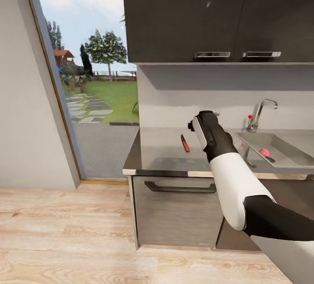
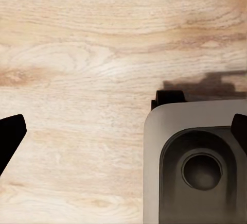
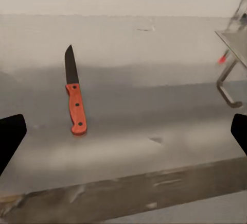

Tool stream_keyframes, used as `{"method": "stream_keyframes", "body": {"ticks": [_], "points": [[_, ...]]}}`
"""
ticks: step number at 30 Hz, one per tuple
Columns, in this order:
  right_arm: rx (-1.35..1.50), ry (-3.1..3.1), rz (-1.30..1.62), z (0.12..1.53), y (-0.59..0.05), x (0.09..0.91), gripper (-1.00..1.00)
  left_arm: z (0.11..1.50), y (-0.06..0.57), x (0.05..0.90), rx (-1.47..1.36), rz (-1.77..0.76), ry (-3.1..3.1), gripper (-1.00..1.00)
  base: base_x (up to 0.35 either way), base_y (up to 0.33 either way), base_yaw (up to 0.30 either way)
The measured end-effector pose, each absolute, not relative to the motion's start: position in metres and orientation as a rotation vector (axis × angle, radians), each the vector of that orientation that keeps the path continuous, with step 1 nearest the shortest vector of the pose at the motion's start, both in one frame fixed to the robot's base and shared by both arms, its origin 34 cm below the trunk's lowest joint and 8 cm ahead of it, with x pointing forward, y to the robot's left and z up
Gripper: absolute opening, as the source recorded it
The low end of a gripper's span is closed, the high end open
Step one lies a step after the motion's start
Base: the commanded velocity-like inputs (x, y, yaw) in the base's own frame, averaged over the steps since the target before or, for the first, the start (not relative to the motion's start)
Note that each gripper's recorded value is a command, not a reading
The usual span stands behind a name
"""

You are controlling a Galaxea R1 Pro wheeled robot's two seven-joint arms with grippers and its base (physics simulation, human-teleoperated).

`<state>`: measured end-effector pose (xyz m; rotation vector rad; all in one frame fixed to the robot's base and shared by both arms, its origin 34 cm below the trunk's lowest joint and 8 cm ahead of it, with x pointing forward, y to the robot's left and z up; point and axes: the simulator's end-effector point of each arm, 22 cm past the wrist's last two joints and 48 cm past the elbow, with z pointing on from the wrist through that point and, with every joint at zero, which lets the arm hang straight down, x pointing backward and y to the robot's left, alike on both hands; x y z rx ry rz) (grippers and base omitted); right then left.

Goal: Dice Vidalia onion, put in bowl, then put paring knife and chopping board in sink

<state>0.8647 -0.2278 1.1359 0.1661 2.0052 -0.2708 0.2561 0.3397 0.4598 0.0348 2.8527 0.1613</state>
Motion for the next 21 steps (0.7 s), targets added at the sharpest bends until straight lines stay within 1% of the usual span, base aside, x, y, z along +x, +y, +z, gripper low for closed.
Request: {"method": "stream_keyframes", "body": {"ticks": [18,21], "points": [[0.107,1.994,-0.17,1.126,-0.205,0.876,1.0,0.46,0.34,0.256,0.034,0.163,2.853,1.0,0.004,0.0,0.0],[0.104,1.998,-0.167,1.124,-0.204,0.876,1.0,0.46,0.34,0.256,0.034,0.164,2.852,1.0,0.133,-0.036,0.0]]}}
